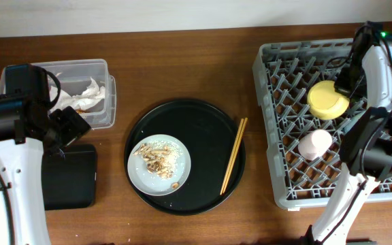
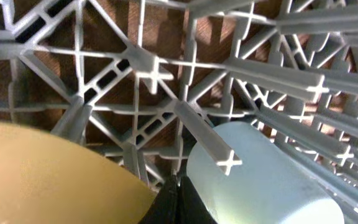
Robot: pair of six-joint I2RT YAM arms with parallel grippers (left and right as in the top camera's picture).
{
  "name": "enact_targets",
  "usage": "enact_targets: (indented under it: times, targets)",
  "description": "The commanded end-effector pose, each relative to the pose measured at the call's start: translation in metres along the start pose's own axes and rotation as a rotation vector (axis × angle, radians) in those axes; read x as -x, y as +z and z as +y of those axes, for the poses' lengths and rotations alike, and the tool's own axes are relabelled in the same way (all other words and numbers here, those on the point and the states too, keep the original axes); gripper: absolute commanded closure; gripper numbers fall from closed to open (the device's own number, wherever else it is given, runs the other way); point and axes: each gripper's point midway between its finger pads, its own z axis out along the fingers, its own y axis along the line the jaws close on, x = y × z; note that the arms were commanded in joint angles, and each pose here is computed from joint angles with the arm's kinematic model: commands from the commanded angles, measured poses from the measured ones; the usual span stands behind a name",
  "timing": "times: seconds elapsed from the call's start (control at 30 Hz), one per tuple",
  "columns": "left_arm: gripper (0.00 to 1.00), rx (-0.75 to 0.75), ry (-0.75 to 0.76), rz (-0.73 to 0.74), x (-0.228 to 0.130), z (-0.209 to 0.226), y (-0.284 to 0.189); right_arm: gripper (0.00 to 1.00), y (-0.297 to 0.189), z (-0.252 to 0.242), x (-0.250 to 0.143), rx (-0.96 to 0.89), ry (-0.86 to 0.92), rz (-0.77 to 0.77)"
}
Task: Sort waste into correct bins and load items into the dishwasher rack
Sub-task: 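Lower the yellow bowl upside down in the rack and release it, then move the right gripper left to the chopsticks on the tray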
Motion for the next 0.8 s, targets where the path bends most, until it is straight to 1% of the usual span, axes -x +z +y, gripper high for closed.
enact_targets:
  times: [0.0,0.1,0.13,0.17,0.2,0.23,0.27,0.3,0.4,0.47,0.57,0.67,0.77]
  targets:
    - [0.01,0.005,-0.015,-0.015,0.002,0.002,-0.003,0.96,-0.044,-0.002,0.014,0.08,0.051,-0.078]
    - [0.01,0.004,-0.015,-0.015,0.003,0.002,-0.003,0.96,-0.095,0.005,0.012,0.196,0.051,-0.14]
    - [0.01,0.004,-0.015,-0.015,0.003,0.002,-0.003,0.95,-0.13,0.033,0.001,0.363,-0.069,-0.162]
    - [0.01,0.004,-0.015,-0.015,0.003,0.002,-0.003,0.87,-0.148,0.053,-0.01,0.47,-0.16,-0.168]
    - [0.01,0.004,-0.015,-0.015,0.003,0.002,-0.003,0.67,-0.166,0.08,-0.027,0.6,-0.302,-0.166]
    - [0.01,0.004,-0.015,-0.015,0.003,0.002,-0.003,0.32,-0.177,0.1,-0.043,0.683,-0.415,-0.154]
    - [0.01,0.004,-0.015,-0.015,0.003,0.002,-0.003,0.29,-0.181,0.124,-0.067,0.711,-0.537,-0.122]
    - [0.01,0.004,-0.015,-0.015,0.003,0.002,-0.003,0.29,-0.179,0.142,-0.087,0.688,-0.608,-0.089]
    - [0.01,0.004,-0.015,-0.015,0.003,0.002,-0.003,0.32,-0.159,0.169,-0.118,0.546,-0.71,-0.048]
    - [0.01,0.005,-0.015,-0.015,0.002,0.002,-0.003,0.37,-0.138,0.181,-0.132,0.427,-0.705,-0.033]
    - [0.01,0.004,-0.015,-0.015,0.003,0.002,-0.003,0.38,-0.117,0.184,-0.133,0.307,-0.675,-0.054]
    - [0.01,0.004,-0.016,-0.015,0.003,0.002,-0.003,0.39,-0.1,0.189,-0.13,0.301,-0.671,-0.061]
    - [0.01,0.004,-0.015,-0.015,0.003,0.002,-0.003,0.44,-0.074,0.194,-0.136,0.293,-0.676,-0.042]
